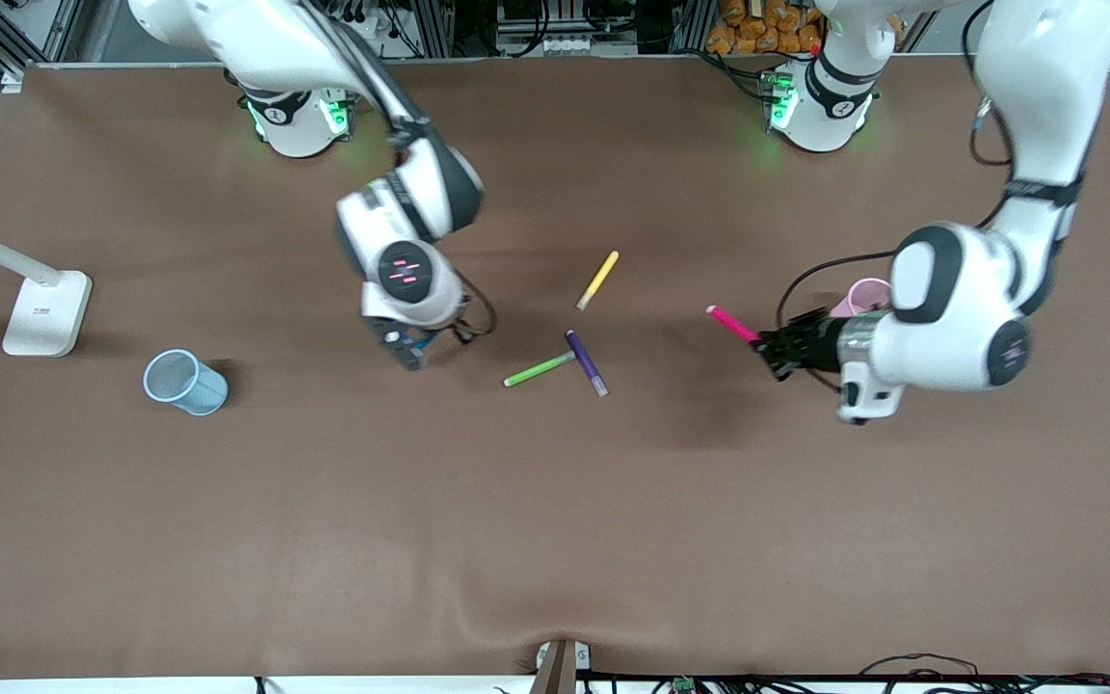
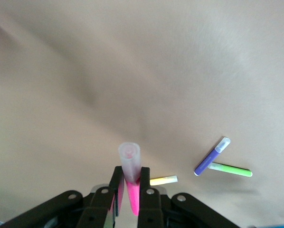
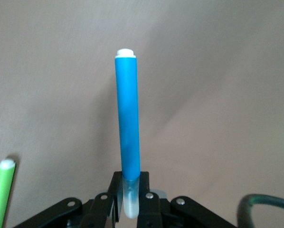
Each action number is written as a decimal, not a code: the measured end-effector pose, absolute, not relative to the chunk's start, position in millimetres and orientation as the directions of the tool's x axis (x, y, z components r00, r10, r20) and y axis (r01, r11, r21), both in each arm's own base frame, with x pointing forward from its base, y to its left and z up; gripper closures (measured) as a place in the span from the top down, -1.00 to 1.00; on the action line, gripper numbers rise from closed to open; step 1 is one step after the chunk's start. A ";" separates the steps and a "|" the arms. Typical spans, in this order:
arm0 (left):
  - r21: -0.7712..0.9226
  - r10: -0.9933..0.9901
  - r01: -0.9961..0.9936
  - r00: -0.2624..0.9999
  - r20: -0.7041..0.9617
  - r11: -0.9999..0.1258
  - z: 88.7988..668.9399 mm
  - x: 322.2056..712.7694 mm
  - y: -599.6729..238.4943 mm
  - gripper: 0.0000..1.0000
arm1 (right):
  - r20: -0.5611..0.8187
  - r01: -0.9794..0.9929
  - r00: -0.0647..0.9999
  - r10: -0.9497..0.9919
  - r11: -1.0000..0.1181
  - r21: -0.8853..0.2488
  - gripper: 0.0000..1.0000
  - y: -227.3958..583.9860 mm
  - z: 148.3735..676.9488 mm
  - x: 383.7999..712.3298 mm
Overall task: Place pink and blue markers in matching cups
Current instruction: 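Carry the pink marker over the pink cup while the right gripper carries blue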
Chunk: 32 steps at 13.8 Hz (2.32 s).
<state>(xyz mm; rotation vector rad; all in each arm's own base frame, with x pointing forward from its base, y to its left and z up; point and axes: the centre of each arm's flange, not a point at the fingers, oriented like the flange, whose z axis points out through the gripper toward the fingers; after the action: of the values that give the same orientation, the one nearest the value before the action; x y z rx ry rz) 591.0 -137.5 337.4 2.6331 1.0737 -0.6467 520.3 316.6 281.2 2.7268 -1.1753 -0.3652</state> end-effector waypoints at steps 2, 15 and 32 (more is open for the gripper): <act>0.043 0.613 0.691 0.667 -0.422 -0.722 368.0 587.9 -124.2 -0.67 | -0.211 -0.654 0.684 -0.698 -0.715 0.245 -0.66 268.7 307.9 535.3; -0.025 0.540 0.546 0.820 -0.189 -0.838 417.8 546.2 -34.7 -0.67 | -0.523 -0.598 0.648 -0.554 -0.795 0.101 -0.66 -23.7 335.5 573.5; 0.034 0.446 0.445 0.894 0.042 -0.895 365.3 491.2 33.3 -0.67 | -0.587 -0.629 0.635 -0.502 -0.777 -0.016 -0.35 -129.4 271.7 596.8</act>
<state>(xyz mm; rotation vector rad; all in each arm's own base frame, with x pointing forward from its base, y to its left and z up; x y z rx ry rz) 491.2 33.3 365.3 3.0340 0.7141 0.0756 596.8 -129.4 271.7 3.0364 -1.0665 -0.9751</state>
